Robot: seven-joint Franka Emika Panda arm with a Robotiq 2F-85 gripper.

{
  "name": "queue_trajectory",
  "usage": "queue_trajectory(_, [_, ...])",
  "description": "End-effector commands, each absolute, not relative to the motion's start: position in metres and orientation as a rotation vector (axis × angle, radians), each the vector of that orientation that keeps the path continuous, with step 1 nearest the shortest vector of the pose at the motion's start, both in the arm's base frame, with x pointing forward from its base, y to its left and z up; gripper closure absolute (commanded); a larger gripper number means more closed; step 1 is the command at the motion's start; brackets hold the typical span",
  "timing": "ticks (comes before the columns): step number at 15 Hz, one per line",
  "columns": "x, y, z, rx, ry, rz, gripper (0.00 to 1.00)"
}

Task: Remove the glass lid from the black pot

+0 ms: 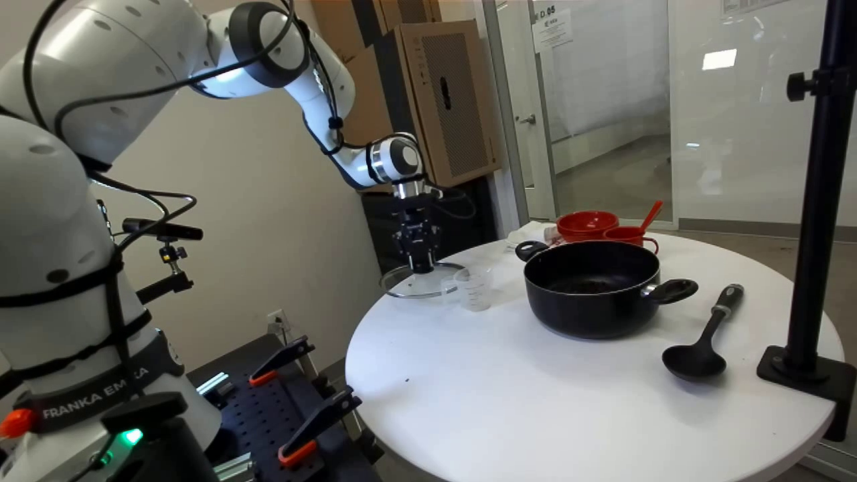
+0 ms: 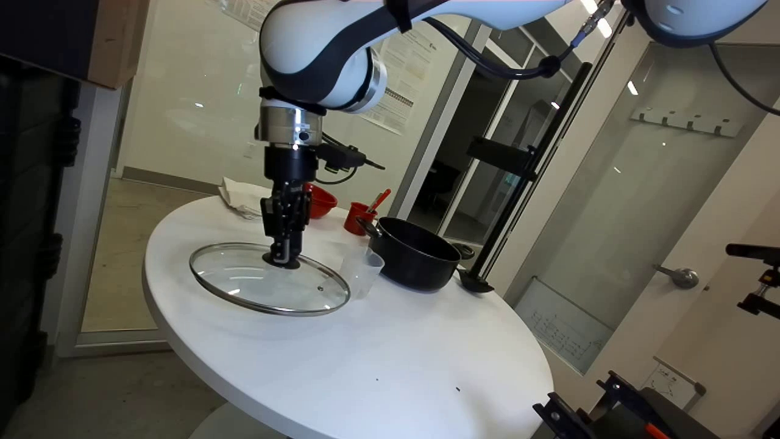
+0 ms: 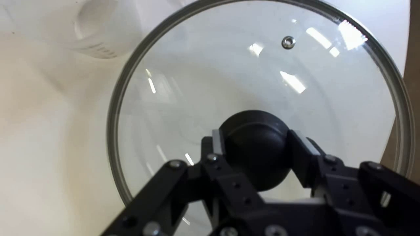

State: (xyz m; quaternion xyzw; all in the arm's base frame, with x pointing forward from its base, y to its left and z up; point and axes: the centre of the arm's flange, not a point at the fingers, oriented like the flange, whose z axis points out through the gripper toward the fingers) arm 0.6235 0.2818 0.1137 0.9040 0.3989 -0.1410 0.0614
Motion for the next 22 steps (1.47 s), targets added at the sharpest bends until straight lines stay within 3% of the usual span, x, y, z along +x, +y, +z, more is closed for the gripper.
queue_trajectory(1, [0.634, 0.265, 0.123, 2.749, 1.148, -0.395, 0.75])
queue_trajectory(18, [0.627, 0.247, 0.081, 2.759, 1.035, -0.33, 0.75])
queue_trajectory(19, [0.627, 0.245, 0.082, 2.762, 1.03, -0.345, 0.25])
queue_trajectory(20, [0.627, 0.244, 0.083, 2.764, 1.033, -0.348, 0.24])
queue_trajectory(22, [0.625, 0.242, 0.087, 2.773, 1.024, -0.347, 0.11])
